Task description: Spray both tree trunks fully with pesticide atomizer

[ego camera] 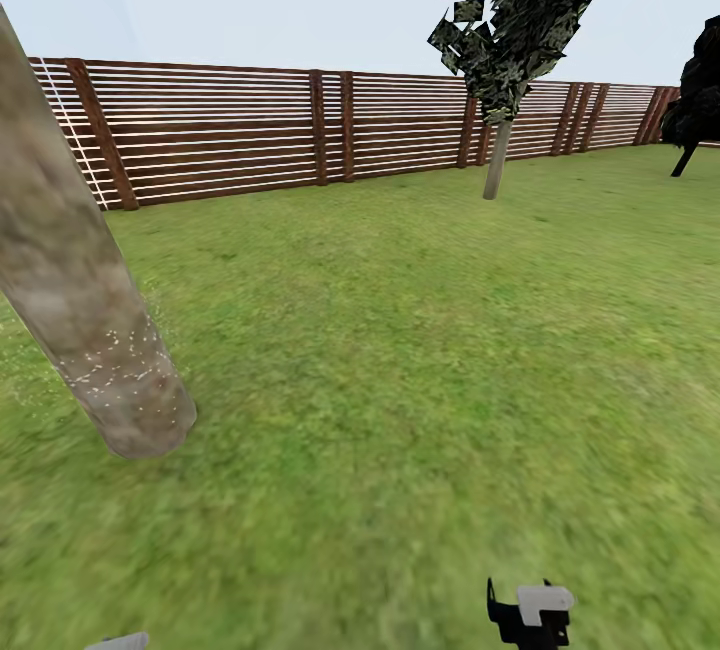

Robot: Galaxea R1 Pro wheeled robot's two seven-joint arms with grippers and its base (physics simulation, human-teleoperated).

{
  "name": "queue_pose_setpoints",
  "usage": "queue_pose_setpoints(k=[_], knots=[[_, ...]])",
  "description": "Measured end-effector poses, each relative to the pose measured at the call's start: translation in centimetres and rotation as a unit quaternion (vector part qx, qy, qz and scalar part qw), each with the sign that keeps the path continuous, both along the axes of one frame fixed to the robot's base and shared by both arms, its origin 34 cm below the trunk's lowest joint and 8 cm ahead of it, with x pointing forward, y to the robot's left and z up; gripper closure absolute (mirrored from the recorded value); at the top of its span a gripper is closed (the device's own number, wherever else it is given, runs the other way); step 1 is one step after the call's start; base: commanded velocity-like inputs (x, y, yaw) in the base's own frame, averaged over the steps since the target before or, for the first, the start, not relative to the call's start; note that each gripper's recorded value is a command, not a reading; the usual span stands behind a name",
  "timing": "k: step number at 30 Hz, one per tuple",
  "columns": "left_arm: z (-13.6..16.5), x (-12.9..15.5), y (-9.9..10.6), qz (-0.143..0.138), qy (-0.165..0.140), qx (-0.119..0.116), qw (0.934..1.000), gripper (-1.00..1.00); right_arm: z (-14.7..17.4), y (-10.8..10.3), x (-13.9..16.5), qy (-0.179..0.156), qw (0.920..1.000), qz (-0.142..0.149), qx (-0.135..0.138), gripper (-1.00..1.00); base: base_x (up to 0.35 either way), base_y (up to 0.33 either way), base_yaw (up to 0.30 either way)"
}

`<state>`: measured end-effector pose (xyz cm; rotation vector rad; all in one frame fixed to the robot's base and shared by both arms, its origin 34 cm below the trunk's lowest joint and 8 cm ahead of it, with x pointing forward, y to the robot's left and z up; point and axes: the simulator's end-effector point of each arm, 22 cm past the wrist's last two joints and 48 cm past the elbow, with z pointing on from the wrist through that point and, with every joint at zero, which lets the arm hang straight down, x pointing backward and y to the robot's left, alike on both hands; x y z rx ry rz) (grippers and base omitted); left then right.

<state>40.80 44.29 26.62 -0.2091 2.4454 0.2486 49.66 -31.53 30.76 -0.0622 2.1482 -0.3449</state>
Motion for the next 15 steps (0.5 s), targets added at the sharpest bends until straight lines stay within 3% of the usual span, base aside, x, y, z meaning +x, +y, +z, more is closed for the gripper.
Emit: queue_pose_setpoints(k=[3, 7, 15], knots=[[-0.1, 0.0, -0.3, -0.001, 0.0, -0.002, 1.0, 1.0, -0.4, 0.4, -0.6, 0.006, 1.0, 0.001, 0.003, -1.0, 0.0, 0.0, 0.0], [-0.1, 0.0, -0.5, -0.001, 0.0, -0.003, 1.0, 1.0, -1.9, 0.6, -4.2, 0.033, 0.9995, 0.001, 0.004, -1.0, 0.0, 0.0, 0.0], [-0.2, 0.0, -0.8, -0.002, 0.0, -0.005, 1.0, 1.0, -2.2, 0.6, -4.9, 0.037, 0.9993, 0.001, 0.004, -1.0, 0.0, 0.0, 0.0]])
